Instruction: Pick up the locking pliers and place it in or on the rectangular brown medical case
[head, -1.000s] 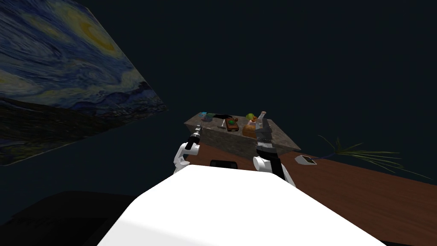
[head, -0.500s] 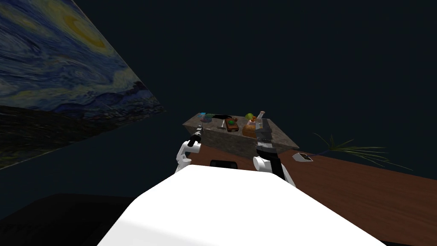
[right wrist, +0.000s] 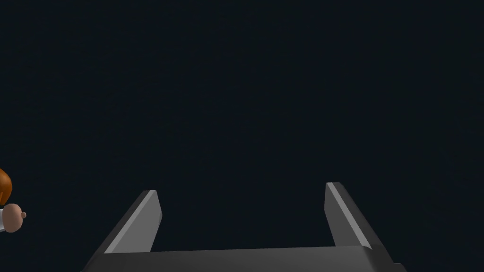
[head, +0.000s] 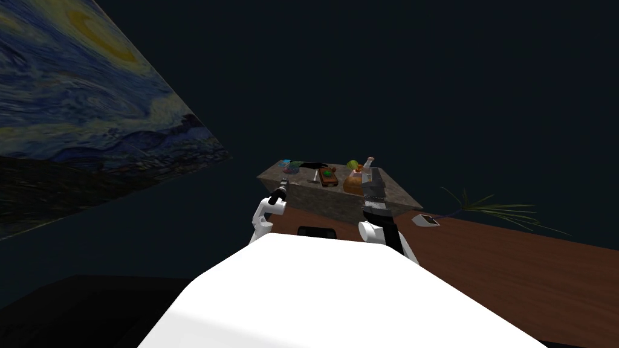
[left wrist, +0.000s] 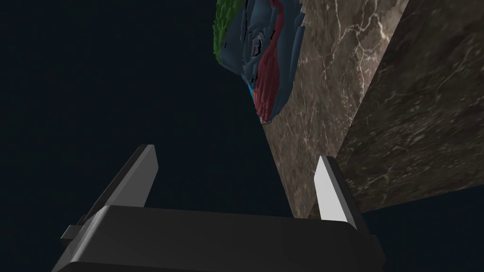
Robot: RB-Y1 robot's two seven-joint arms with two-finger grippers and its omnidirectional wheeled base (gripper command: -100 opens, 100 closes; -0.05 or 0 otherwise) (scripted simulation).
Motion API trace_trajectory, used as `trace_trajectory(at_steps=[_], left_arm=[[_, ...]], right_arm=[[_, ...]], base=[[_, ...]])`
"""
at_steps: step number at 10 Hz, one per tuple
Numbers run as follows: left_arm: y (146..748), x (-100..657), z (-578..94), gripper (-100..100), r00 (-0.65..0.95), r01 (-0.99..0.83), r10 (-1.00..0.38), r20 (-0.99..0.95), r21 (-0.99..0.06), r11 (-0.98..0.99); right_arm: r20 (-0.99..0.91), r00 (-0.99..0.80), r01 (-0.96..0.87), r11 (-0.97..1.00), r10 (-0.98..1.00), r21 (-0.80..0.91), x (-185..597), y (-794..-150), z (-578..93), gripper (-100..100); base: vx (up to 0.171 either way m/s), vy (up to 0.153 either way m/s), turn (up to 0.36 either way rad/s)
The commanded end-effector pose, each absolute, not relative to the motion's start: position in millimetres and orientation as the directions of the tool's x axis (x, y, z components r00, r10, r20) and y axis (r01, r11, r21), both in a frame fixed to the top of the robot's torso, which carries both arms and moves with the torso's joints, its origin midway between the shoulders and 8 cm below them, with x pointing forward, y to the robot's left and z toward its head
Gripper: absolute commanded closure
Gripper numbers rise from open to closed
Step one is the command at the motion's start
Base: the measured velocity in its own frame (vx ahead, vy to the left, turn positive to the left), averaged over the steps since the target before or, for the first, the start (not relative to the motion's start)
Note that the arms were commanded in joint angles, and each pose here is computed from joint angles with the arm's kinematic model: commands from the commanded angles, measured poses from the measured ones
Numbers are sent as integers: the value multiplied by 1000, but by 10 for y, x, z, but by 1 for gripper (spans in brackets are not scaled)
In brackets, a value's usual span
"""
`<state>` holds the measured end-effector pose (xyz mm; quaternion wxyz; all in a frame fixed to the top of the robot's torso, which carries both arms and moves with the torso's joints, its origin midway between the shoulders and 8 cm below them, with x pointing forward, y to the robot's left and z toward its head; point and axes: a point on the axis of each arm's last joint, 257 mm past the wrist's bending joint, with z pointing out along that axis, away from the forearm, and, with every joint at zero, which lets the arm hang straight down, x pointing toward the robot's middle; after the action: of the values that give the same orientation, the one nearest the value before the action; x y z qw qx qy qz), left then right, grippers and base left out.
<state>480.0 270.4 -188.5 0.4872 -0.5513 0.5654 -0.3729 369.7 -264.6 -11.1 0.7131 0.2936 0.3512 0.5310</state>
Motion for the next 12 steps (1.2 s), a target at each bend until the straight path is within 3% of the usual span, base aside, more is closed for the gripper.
trace_trajectory(at_steps=[1,12], left_arm=[[2711,4792,-1995,-100,89,-304,-987,-135,-947,102],[2490,4788,-2433,-100,86,-498,-991,-103,-866,46]], right_arm=[[-189,189,-551,264,964,792,3697,-2646,-111,0],[-189,189,-551,264,964,792,3697,-2646,-111,0]], base=[[25,28,-53],[37,17,-41]])
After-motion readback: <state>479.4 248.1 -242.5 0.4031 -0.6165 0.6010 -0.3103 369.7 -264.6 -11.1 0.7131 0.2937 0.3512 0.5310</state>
